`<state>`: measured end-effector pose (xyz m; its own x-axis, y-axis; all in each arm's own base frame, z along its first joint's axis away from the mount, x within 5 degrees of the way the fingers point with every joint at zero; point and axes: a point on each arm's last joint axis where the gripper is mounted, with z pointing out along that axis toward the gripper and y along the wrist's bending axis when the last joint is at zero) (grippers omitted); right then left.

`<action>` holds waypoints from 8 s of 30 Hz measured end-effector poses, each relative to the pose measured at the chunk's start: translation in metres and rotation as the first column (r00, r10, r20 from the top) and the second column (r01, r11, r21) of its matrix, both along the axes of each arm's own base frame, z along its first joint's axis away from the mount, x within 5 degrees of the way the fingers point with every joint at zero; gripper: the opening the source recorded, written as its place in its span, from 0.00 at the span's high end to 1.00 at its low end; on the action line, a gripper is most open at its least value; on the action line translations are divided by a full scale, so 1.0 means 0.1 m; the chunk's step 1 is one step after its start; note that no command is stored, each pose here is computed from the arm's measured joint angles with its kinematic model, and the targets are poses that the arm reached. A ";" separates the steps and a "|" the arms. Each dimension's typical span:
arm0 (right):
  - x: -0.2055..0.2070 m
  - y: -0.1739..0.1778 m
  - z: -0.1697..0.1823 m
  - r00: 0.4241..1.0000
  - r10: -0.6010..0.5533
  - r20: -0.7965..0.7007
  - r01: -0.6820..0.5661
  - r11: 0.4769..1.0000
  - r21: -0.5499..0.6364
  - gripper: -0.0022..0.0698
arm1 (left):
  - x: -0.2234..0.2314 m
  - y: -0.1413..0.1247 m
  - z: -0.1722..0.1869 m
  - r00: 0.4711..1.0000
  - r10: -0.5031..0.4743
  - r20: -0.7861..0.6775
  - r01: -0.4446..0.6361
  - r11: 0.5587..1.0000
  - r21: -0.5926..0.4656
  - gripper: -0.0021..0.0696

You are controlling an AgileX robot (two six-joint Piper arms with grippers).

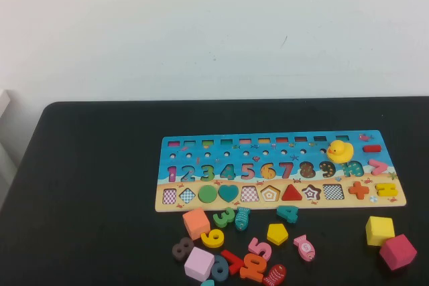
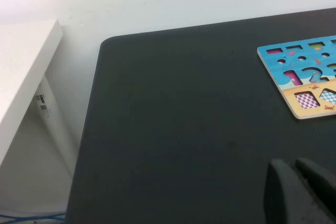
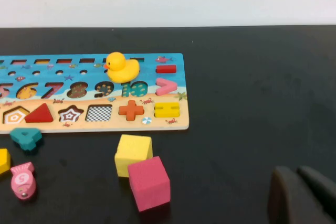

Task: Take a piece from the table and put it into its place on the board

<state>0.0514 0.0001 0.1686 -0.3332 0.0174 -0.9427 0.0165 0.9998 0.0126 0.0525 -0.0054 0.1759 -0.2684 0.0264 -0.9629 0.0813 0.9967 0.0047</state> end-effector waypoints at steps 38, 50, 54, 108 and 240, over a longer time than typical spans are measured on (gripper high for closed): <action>0.00 0.00 0.00 1.000 0.000 0.000 0.000 1.000 0.000 0.94 | 0.00 0.00 0.00 1.000 0.000 0.000 0.000 1.000 0.000 0.97; 0.00 0.00 0.00 1.000 0.000 0.000 0.000 1.000 0.000 0.94 | 0.00 0.00 0.00 1.000 0.000 0.000 0.000 1.000 0.000 0.97; 0.00 0.00 0.00 1.000 0.000 0.000 0.000 1.000 0.000 0.94 | 0.00 0.00 0.00 1.000 0.000 0.000 0.000 1.000 0.000 0.97; 0.00 0.00 0.00 1.000 0.000 0.000 0.000 1.000 0.000 0.94 | 1.89 -0.99 1.86 0.638 -0.607 -0.474 0.719 0.690 0.085 0.97; 0.00 0.00 0.00 1.000 -0.004 0.000 0.004 1.000 0.011 0.94 | 3.48 -3.18 -0.20 0.481 -0.351 -0.804 0.570 0.821 -0.017 0.54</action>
<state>0.0514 0.0001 0.1686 -0.3330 0.0292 -0.9425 0.0205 0.9995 0.0237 0.4004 -0.3233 0.1554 -0.7555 0.5490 -0.3577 0.6104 0.7881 -0.0797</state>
